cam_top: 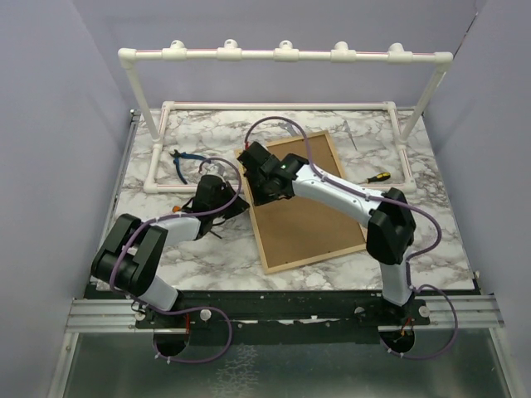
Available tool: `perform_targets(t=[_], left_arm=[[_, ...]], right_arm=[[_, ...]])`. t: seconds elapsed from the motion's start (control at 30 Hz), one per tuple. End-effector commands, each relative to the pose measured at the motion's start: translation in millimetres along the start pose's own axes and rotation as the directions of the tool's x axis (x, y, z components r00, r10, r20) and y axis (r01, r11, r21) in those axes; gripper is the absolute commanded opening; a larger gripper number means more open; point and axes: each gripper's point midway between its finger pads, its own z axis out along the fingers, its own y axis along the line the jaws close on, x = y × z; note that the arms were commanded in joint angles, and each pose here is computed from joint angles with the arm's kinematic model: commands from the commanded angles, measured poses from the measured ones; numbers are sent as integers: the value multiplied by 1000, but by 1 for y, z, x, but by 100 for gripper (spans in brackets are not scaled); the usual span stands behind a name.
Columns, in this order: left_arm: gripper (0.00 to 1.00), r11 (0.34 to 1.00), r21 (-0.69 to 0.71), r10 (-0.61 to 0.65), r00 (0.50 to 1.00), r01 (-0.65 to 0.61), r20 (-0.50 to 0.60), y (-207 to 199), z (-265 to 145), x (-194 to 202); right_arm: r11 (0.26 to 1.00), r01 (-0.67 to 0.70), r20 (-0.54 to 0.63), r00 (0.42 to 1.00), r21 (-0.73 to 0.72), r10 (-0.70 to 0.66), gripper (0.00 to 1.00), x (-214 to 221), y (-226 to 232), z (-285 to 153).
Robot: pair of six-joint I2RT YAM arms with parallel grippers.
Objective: Take the photo out of the frame
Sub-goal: Release the photo frame item from the photo frame.
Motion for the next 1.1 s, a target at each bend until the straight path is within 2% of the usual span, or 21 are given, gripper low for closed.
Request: perform_targets(t=[0.0,0.2,0.3,0.37,0.43,0.5,0.63,1.07], left_arm=[[1,999,-31,26,992,-30,-127,7,-14,35],[3,996,-86,23,995,-32,-100,21,-31,26],[7,996,-89,26,997,-33,-77,20,-37,20],[16,996,-87,27,998,-32,-57,19,-40,15],[37,996,-87,27,999,-30,-36,17,-41,10],[54,997,-68,40,999,-41,-13,11,-41,3],[67,997,-46,60,998,-58,35,-2,-37,-16],[67,983,-163,97,994,-87,52,10,-3,-41]], right_arm=[[961,-33,27,999,-274,42,1,-3,37,-43],[958,-91,70,991,-274,114,1,-2,-20,-67],[955,-132,113,979,-266,167,1,1,-50,-79],[955,-162,145,968,-249,203,1,3,-71,-85],[954,-196,197,950,-227,242,1,3,-94,-93],[952,-214,250,931,-221,267,1,5,-107,-103],[950,-207,337,899,-235,279,1,8,-115,-124],[957,-193,417,868,-214,269,1,19,-127,-142]])
